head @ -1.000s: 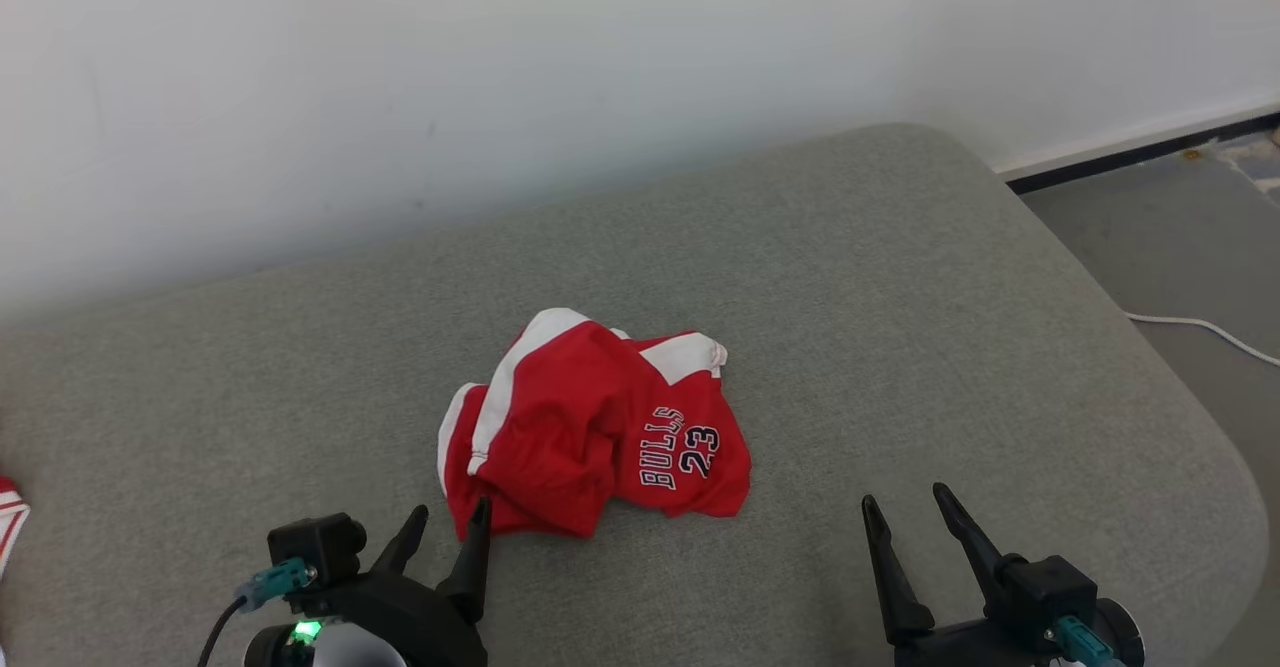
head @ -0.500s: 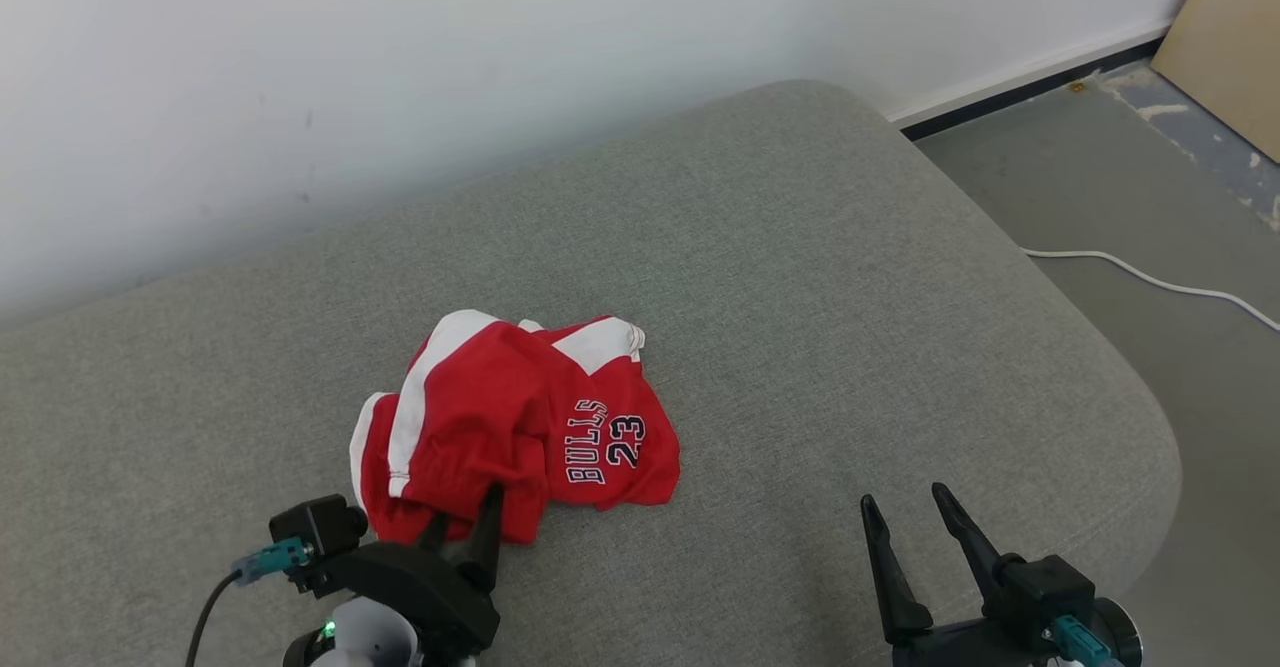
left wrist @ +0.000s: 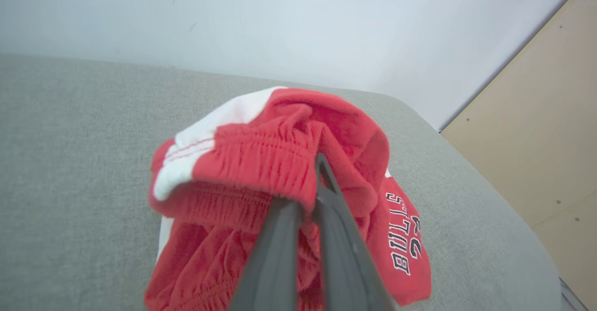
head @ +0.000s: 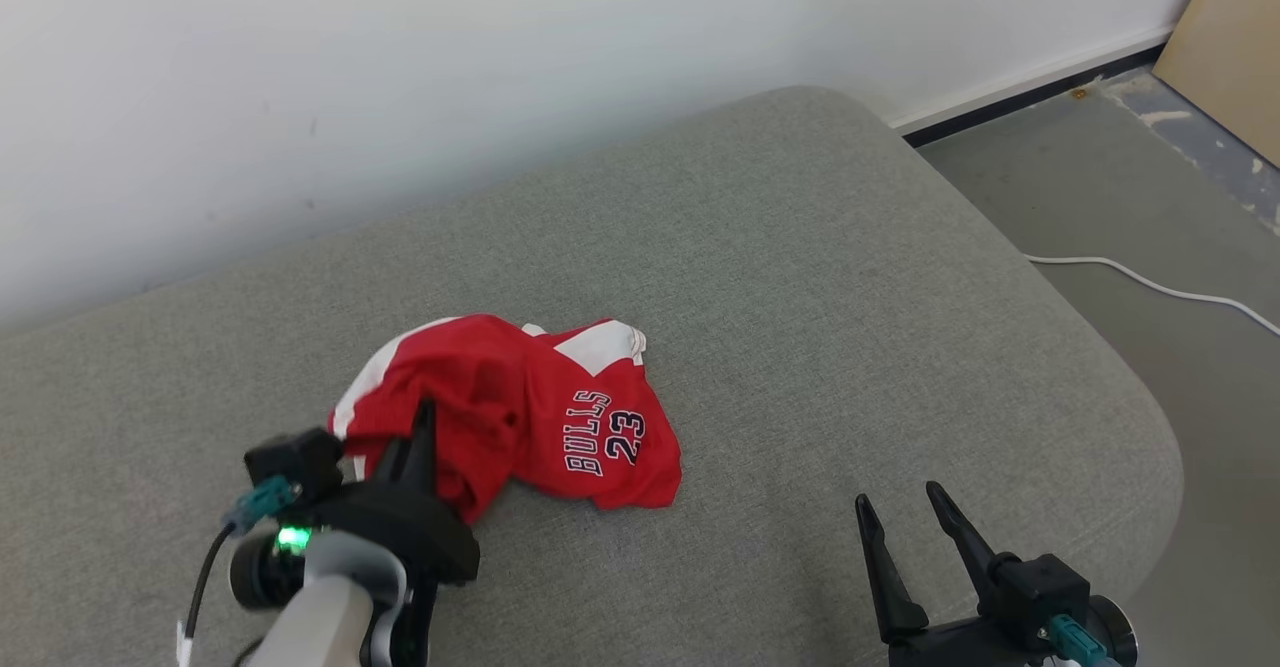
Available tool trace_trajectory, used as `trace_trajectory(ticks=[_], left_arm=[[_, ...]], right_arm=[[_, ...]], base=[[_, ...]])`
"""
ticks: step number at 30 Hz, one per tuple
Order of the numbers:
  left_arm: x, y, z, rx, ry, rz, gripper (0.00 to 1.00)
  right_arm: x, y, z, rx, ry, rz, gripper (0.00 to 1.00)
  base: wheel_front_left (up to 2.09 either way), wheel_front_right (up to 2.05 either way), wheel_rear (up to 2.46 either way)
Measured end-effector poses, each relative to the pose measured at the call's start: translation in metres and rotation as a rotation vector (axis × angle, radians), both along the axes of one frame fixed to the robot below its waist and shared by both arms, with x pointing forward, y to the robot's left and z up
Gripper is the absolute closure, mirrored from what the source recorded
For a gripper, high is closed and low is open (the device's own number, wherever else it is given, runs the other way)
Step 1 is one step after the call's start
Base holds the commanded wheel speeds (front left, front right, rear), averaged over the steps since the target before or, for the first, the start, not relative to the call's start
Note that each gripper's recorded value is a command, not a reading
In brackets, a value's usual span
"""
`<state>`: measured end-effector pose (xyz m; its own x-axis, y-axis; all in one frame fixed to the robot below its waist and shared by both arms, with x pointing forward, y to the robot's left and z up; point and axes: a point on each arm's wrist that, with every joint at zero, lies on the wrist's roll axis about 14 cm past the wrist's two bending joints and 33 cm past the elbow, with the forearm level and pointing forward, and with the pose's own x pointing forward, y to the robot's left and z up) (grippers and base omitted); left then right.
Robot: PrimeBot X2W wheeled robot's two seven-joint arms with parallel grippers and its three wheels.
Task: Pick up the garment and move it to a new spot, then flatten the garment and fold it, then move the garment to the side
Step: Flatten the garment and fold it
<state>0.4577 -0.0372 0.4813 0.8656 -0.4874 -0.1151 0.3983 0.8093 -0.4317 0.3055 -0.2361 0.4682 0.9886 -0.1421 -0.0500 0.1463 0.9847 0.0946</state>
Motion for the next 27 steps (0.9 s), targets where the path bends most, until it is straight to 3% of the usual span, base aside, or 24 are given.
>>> trace_trajectory(ticks=[11, 19, 22, 27], left_arm=[[0.033, -0.041, 0.110, 0.198, -0.471, -0.163, 1.00], [0.032, -0.091, 0.168, 0.285, -0.736, -0.333, 1.00], [0.023, -0.099, 0.162, 0.295, -0.756, -0.397, 1.00], [-0.031, -0.096, 0.065, 0.365, -0.593, -0.580, 1.00]], right_arm=[[0.003, 0.006, 0.005, 0.001, -0.014, 0.020, 0.00], [-0.003, -0.006, -0.003, 0.018, 0.012, -0.025, 0.00], [-0.003, -0.009, -0.007, 0.020, 0.025, -0.035, 0.00], [0.009, 0.002, -0.012, 0.027, 0.038, 0.004, 0.00]], base=[[0.00, 0.00, 0.00], [0.00, 0.00, 0.00], [0.00, 0.00, 0.00], [0.00, 0.00, 0.00]])
